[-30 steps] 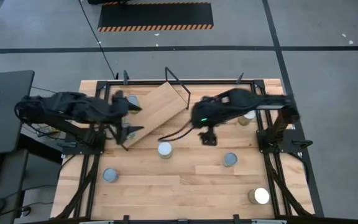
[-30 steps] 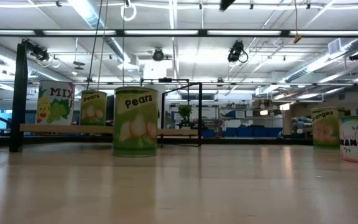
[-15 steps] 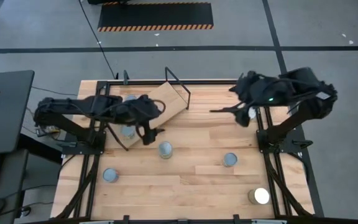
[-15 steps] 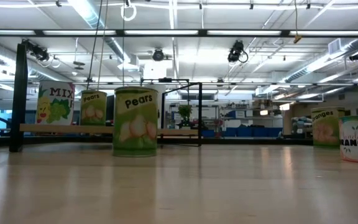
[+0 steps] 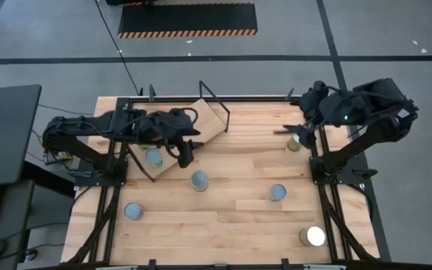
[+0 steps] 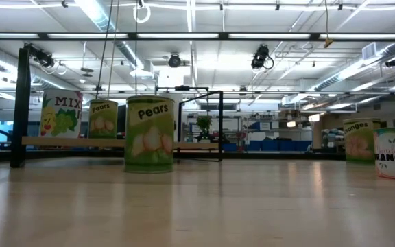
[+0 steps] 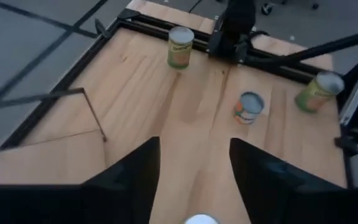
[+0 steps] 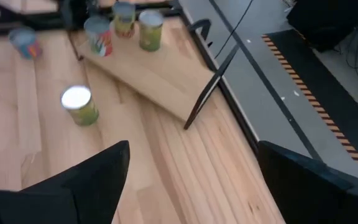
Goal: Pick and place cans onto a shelf
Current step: Put the canned pears on the shelf
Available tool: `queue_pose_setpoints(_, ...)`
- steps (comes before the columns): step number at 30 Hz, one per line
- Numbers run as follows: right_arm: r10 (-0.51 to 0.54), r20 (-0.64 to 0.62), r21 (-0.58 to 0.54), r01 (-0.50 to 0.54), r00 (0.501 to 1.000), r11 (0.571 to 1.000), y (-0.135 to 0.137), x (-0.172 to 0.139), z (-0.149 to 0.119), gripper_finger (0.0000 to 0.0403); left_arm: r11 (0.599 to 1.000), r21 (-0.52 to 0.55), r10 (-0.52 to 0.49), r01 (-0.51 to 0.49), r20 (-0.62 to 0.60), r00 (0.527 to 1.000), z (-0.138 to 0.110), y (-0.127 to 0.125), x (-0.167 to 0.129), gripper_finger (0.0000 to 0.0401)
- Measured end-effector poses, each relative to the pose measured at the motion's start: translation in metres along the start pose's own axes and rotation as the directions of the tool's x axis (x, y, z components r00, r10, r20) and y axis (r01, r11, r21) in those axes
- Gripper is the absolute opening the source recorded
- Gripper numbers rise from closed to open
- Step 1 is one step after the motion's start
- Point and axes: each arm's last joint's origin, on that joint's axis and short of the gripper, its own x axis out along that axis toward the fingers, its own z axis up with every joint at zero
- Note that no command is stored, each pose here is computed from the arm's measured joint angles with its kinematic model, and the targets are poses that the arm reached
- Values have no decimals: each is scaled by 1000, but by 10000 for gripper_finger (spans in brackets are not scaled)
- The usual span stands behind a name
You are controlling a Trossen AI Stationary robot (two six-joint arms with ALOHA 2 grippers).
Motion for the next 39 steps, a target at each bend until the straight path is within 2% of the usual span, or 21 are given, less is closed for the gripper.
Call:
queue_pose_setpoints(4,-18,-51,-3,18,999,1000,8,16,-11,359,997,-66,-54,50,-62,997,-7,-6,-2,226)
queue_pose_setpoints(10,-7,-103,-9,7,995,1000,25,49,-25,359,1000,-2,22,-24,-225,974,-25,-10,10,322)
queue_pose_setpoints(16,-23,-106,12,24,994,1000,34,79,-29,359,1000,4,-6,8,-370,929,-39,-21,34,388)
queue_pose_setpoints(20,-29,-120,22,32,992,999,33,86,-30,359,995,93,64,-25,-440,896,-55,-26,51,397)
queue_pose_setpoints(25,-16,-130,40,21,991,999,32,87,-31,359,983,181,114,-25,-499,859,-97,-31,67,394)
queue_pose_setpoints(30,-11,-128,61,19,992,998,33,86,-31,359,982,187,90,4,-496,864,-120,-33,80,393)
queue_pose_setpoints(32,-11,-126,64,20,992,998,33,86,-31,359,983,179,49,39,-466,883,-123,-35,87,393)
queue_pose_setpoints(39,-4,-102,89,13,995,996,33,87,-28,359,975,196,2,104,-477,879,-138,-24,103,393)
